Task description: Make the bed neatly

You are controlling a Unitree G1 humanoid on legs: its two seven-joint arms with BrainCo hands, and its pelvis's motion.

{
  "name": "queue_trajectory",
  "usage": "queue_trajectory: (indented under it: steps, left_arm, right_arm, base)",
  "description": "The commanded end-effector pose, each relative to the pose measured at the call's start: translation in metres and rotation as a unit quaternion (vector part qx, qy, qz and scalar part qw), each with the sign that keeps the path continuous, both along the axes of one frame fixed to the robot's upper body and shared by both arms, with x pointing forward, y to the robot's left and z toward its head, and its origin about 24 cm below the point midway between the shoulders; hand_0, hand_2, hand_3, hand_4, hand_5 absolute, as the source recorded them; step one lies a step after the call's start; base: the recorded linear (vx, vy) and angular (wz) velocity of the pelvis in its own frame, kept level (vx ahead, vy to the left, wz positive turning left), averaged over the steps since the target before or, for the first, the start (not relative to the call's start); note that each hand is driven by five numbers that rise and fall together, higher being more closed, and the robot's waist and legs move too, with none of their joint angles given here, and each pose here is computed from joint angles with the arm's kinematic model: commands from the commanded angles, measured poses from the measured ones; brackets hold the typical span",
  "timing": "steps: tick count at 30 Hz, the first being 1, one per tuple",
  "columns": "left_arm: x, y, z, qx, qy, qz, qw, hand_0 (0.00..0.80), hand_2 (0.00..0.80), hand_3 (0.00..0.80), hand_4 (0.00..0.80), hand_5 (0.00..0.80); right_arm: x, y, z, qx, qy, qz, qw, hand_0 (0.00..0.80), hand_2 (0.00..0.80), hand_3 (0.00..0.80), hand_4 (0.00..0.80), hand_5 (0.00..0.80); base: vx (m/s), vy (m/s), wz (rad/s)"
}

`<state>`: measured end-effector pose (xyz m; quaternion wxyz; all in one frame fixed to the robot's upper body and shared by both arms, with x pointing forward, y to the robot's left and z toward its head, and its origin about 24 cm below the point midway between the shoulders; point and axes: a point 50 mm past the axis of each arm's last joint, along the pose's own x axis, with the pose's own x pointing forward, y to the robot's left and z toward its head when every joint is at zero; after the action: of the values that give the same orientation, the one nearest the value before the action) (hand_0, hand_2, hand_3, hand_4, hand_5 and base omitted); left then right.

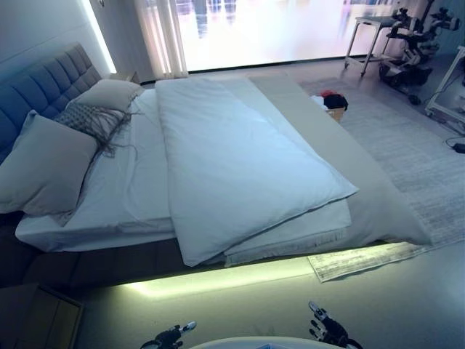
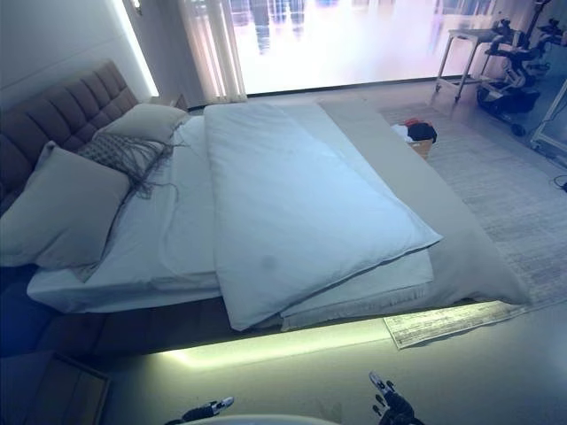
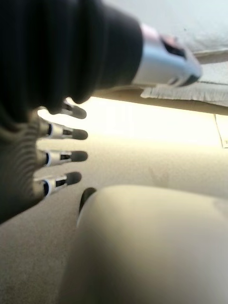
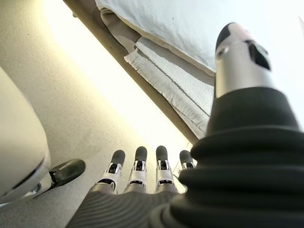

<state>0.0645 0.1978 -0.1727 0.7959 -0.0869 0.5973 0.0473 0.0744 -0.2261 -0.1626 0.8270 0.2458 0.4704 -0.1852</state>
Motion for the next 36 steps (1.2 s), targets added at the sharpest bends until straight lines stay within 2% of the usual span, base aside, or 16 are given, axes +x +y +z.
queue_trajectory:
  steps: [1,7,22,28,36]
  left_arm:
    - [0.008,0.001,0.0,0.009,0.007,-0.012,1.0,0.0,0.0,0.0,0.0,0.0]
    - [0.01,-0.001,0.001,-0.011,0.001,-0.002,1.0,0.0,0.0,0.0,0.0,0.0]
    - [0.014,0.002,0.001,0.008,0.007,-0.019,1.0,0.0,0.0,0.0,0.0,0.0]
    - [0.028,-0.001,0.004,0.012,-0.024,-0.018,0.999,0.0,0.0,0.0,0.0,0.0]
    - [0.017,0.001,0.002,0.015,-0.013,0.013,1.0,0.0,0.0,0.0,0.0,0.0]
  right_arm:
    - [0.02,0.01,0.001,-0.003,-0.014,0.004,1.0,0.0,0.0,0.0,0.0,0.0]
    - [0.017,0.009,0.0,-0.015,0.003,0.013,1.0,0.0,0.0,0.0,0.0,0.0]
    - [0.004,0.01,-0.006,-0.013,0.076,0.038,0.996,0.0,0.0,0.0,0.0,0.0]
    - [0.008,0.012,-0.005,0.003,0.088,0.055,0.995,0.0,0.0,0.0,0.0,0.0]
    - [0.007,-0.004,-0.002,-0.023,0.088,0.081,0.993,0.0,0.0,0.0,0.0,0.0]
  base:
    - [0.0,0.0,0.0]
    - [0.0,0.0,0.0]
    - [0.031,-0.079,0.0]
    - [0.021,-0.126,-0.03]
    - [0.24,0.124,-0.13]
